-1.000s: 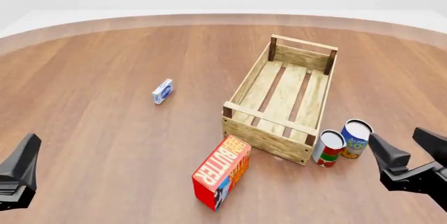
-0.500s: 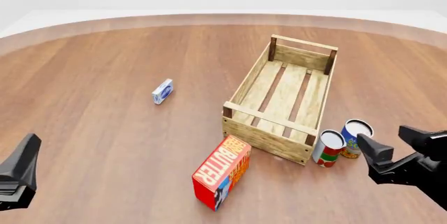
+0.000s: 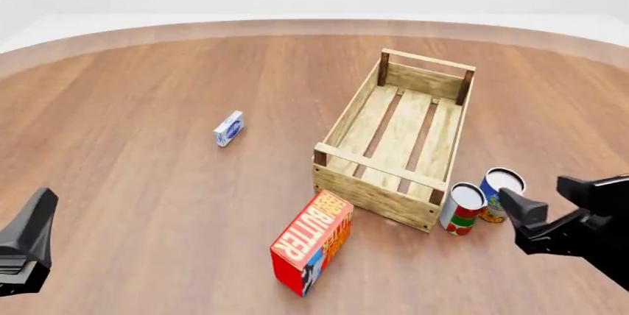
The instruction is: Pick up the tomato sauce, and put it in the wooden tray.
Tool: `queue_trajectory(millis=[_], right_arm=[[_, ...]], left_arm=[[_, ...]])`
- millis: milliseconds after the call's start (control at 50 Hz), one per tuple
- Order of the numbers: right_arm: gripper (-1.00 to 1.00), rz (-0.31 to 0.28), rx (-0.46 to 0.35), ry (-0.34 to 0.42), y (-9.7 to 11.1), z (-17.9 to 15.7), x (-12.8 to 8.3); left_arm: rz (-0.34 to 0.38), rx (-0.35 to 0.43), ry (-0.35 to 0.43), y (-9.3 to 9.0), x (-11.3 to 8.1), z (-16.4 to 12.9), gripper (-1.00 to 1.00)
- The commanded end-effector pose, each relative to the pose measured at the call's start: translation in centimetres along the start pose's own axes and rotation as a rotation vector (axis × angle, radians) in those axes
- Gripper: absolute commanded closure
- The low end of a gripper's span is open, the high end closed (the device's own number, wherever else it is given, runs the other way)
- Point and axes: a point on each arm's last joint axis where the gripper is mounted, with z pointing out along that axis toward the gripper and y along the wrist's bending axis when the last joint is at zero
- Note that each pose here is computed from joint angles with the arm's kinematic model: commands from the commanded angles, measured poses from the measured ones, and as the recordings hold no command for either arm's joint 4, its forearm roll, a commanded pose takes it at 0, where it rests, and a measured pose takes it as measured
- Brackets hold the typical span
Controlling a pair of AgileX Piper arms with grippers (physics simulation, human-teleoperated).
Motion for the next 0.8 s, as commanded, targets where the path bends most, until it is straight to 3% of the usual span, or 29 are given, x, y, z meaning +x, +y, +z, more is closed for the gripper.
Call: queue_trajectory(millis=[20, 800], right_arm=[[-1.00, -0.005, -0.006, 0.022, 0.0, 0.6, -0.2], [-1.00, -0.010, -0.036, 0.071, 0.5, 3.5, 0.5]], left_arm=[[0.000, 0.000, 0.000, 0.0, 0.0, 0.0, -1.00], [0.000, 0.000, 0.000, 0.0, 0.0, 0.0, -1.00]])
